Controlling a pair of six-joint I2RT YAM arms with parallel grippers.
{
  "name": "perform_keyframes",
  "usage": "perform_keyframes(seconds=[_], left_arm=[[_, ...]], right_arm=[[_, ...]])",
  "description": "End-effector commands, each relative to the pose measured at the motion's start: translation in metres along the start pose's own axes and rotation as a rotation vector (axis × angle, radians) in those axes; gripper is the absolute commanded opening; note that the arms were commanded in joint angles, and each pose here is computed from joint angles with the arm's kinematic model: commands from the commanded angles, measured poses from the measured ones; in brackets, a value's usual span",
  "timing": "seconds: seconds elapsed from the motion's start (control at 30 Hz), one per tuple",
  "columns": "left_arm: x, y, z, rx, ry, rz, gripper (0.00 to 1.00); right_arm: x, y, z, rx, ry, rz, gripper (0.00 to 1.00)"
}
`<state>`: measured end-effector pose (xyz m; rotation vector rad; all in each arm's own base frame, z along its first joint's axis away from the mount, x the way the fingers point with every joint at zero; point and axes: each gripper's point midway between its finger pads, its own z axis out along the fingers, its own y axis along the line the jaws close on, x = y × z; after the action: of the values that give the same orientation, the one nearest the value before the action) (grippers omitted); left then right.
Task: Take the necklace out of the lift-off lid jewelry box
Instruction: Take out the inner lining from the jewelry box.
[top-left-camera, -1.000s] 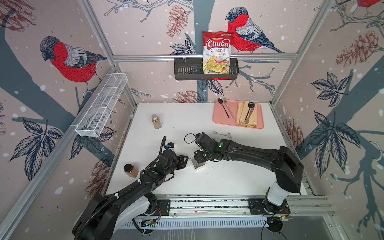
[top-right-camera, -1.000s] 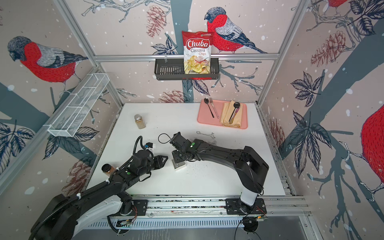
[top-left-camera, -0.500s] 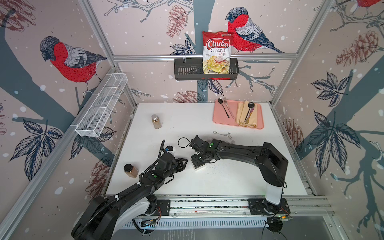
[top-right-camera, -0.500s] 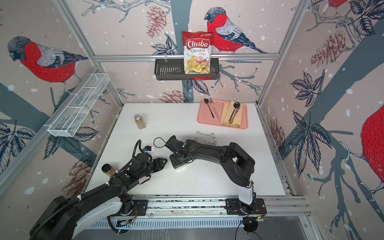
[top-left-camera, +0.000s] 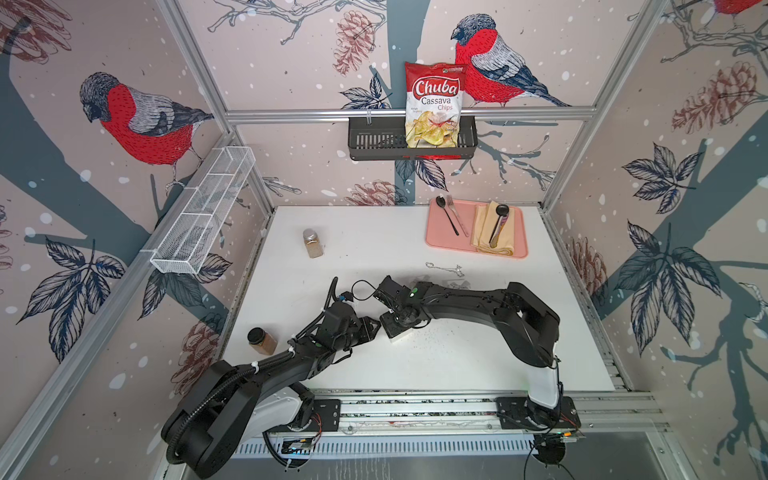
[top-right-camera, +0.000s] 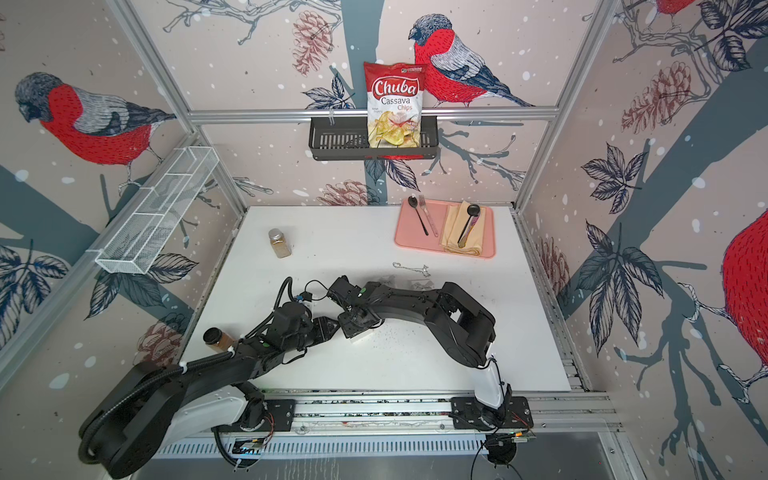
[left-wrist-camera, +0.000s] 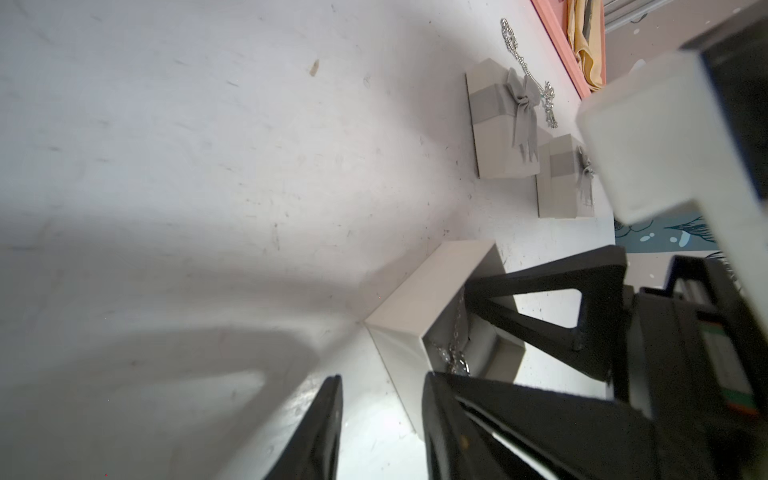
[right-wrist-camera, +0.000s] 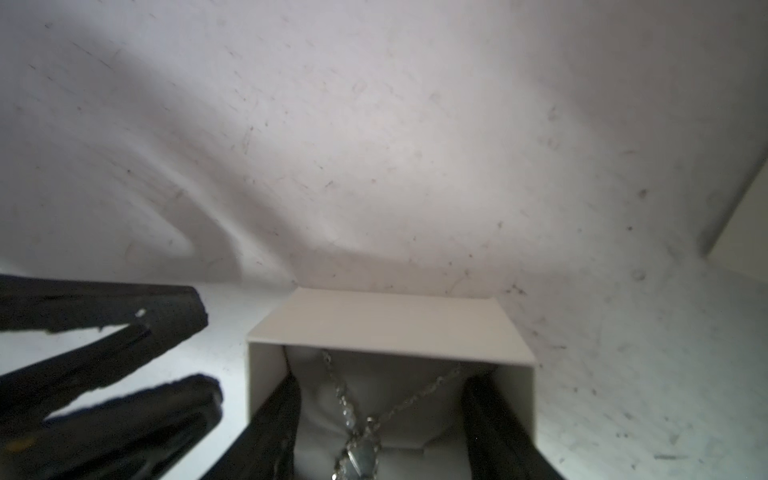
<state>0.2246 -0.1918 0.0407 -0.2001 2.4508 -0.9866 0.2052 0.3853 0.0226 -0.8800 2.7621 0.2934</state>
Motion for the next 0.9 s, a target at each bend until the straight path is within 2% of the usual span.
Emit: perform_keyframes(seconds=[0.0,0.2,0.67,0.87], left_arm=[[-0.007,-0.013,0.001,0.048,-0.011,0.003,0.37],[-0.010,-0.013,0.000,0.041,-0.025,0.009,0.36],[-0.020,-0.023,-0.004,0.050,-0.052,0.021,0.36],[-0.026,-0.037,-0.008,0.104,-0.073,0.040,0.36]], right_arm=[[0.012,-0.012,0.009,0.061,0.039,-0.018,0.58],[0.015,-0.016,0.011,0.078,0.039,-0.022,0.37],[-0.012,-0.008,-0.042,0.014,-0.118,0.013,0.33],[-0.008,-0.015,-0.038,0.036,-0.098,0.017,0.31]])
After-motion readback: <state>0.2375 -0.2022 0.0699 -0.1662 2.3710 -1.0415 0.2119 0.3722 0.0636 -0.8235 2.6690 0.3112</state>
